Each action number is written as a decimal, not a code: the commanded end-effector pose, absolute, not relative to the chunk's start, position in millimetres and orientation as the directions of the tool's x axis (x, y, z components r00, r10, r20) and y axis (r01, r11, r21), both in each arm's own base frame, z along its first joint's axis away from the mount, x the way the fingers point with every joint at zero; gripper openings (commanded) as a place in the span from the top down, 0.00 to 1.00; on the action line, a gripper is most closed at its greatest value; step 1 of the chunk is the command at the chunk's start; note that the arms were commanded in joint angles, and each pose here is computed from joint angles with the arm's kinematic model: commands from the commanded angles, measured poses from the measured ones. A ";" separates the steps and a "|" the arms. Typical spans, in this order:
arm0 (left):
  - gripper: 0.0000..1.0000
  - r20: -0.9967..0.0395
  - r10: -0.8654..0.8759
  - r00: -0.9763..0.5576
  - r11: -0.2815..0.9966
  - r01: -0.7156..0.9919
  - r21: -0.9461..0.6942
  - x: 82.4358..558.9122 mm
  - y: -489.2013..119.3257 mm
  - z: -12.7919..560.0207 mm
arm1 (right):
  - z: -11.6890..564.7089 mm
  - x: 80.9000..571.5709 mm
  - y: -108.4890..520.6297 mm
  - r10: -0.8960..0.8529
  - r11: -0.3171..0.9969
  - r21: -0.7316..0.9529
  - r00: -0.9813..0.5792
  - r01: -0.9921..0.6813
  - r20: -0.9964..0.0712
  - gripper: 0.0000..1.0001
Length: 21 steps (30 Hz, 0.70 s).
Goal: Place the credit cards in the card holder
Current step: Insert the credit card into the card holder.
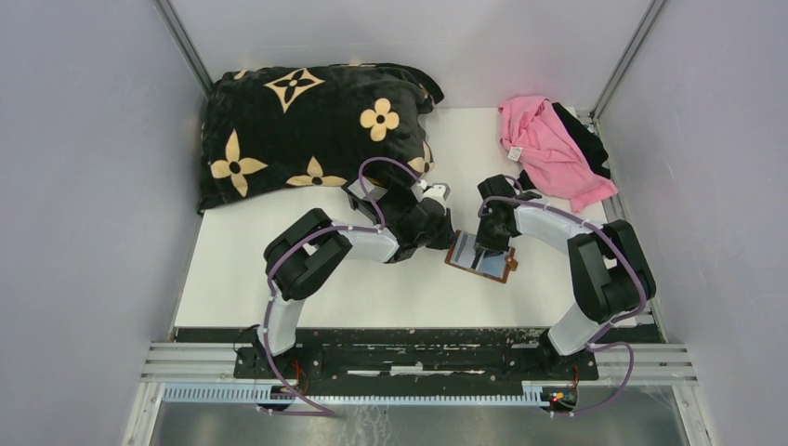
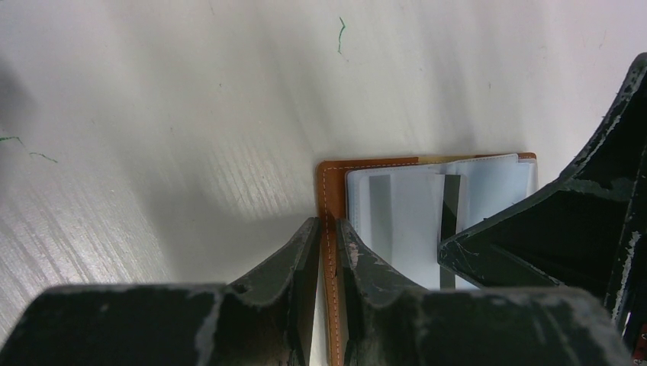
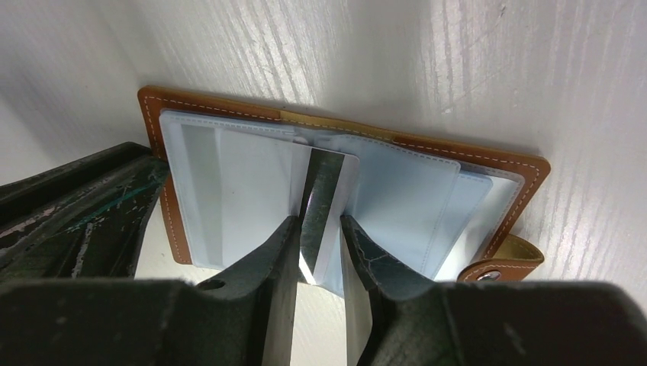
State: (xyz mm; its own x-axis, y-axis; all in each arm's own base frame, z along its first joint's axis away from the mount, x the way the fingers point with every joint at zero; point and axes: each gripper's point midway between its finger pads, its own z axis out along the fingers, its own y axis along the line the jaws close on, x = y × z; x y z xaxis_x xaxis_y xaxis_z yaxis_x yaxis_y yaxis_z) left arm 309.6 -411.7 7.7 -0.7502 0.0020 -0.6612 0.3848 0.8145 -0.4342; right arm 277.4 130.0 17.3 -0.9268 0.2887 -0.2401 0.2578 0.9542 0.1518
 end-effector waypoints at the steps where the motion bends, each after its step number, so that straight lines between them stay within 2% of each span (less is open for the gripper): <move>1: 0.76 -0.211 0.328 -0.921 0.928 0.356 -0.110 194.4 -285.1 -124.2 | 23.2 289.9 143.7 0.322 0.935 0.243 -0.902 0.257 -0.286 0.68; 21: 0.76 -0.214 0.337 -0.917 0.923 0.367 -0.119 192.8 -284.6 -124.5 | 40.6 324.9 175.4 0.332 0.899 0.395 -0.879 0.186 -0.343 0.66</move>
